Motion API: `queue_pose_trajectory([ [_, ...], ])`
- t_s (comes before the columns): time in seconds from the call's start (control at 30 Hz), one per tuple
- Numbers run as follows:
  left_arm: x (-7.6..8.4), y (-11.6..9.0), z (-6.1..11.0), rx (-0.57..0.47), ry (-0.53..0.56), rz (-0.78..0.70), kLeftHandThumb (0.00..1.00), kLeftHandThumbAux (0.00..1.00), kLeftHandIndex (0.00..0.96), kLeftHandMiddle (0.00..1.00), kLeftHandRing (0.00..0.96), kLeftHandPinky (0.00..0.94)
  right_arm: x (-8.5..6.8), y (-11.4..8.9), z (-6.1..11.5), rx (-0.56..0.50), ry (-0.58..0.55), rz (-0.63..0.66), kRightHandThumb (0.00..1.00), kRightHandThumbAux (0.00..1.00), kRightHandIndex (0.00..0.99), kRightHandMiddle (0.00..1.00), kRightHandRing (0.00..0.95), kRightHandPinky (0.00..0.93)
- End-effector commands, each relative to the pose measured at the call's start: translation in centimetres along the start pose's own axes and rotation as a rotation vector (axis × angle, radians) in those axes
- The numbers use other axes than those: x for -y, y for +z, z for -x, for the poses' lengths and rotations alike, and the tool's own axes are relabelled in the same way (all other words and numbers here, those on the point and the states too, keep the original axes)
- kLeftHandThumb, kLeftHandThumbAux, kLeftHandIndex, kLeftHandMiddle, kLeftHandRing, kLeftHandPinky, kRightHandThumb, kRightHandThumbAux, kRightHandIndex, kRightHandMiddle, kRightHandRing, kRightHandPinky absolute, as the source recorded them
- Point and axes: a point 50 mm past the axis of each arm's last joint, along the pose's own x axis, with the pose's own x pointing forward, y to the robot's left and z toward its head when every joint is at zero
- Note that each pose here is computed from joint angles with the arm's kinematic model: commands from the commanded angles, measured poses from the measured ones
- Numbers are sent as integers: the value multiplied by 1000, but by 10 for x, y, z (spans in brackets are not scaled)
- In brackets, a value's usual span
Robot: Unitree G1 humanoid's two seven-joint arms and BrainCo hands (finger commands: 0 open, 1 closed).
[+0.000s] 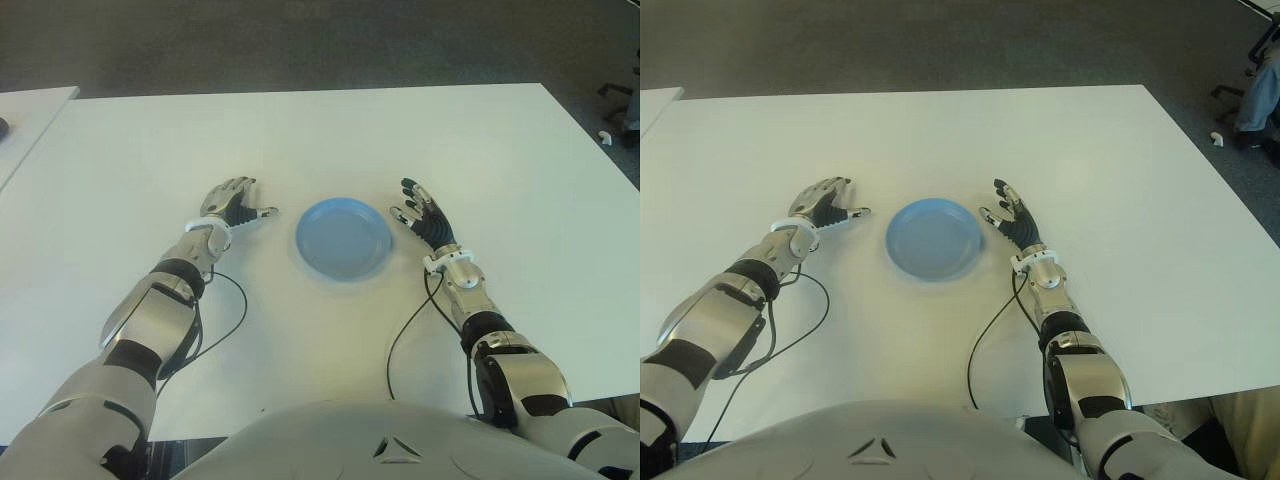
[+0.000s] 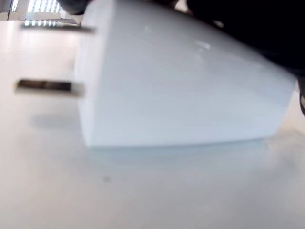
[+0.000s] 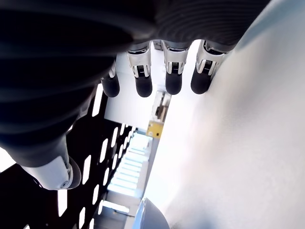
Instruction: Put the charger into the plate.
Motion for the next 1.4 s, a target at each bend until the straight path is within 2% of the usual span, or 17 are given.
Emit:
queue_pose_trajectory([
  [0.03,29,-7,11,-38,-111,-30,140,297,22,0,0,20,-4,-13,9,-69,8,-20,61,626,0,23,22,20],
  [0.43,29,-7,13,-22,-80,-62,138,280,31,0,0,35,-3,-13,8,-72,0,-22,66,626,0,23,23,22],
  [0.57,28,-7,14,7,-41,-80,168,300,44,10,9,94,-3,-13,8,-74,0,-29,76,628,0,29,29,26],
  [0.7,27,-8,17,51,16,-126,284,367,77,70,88,201,-3,-13,7,-72,-1,-35,87,629,0,37,36,33],
  [0.73,27,-10,18,64,33,-145,318,384,122,165,211,309,-4,-13,7,-70,-2,-35,90,630,0,40,38,34],
  [0.77,27,-10,20,90,60,-188,330,390,139,199,255,348,-4,-13,7,-68,-3,-35,92,630,0,41,38,35],
  [0.8,27,-10,21,109,79,-217,351,402,183,313,365,455,-4,-13,7,-67,-4,-35,93,628,0,41,38,35],
  [0.83,26,-10,22,130,100,-251,365,410,212,387,436,525,-4,-12,7,-65,-4,-33,94,627,0,41,38,34],
  [0.9,25,-9,24,169,150,-318,380,424,257,475,510,597,-4,-12,7,-61,-5,-29,94,625,0,40,38,33],
  [0.93,25,-9,24,189,176,-350,397,456,314,535,558,636,-4,-12,7,-59,-5,-27,91,624,0,38,36,31],
  [1.0,24,-8,26,218,220,-399,420,495,374,595,606,677,-4,-11,7,-56,-5,-24,88,623,0,35,33,29],
  [1.03,24,-8,27,230,246,-419,520,569,395,634,642,717,-4,-11,7,-54,-6,-23,86,622,0,32,30,27],
  [1.1,23,-8,28,247,293,-452,609,631,415,664,670,744,-5,-11,7,-52,-7,-23,83,621,0,30,29,27],
  [1.13,23,-8,29,252,313,-466,646,655,424,711,708,776,-5,-11,7,-52,-8,-24,83,621,0,29,28,27],
  [1.23,23,-8,30,261,356,-500,692,683,436,786,768,825,-5,-11,7,-51,-8,-27,84,619,0,30,28,29],
  [1.4,20,-8,31,274,401,-529,719,695,441,831,812,840,-5,-10,6,-52,-15,-30,85,609,0,39,33,31],
])
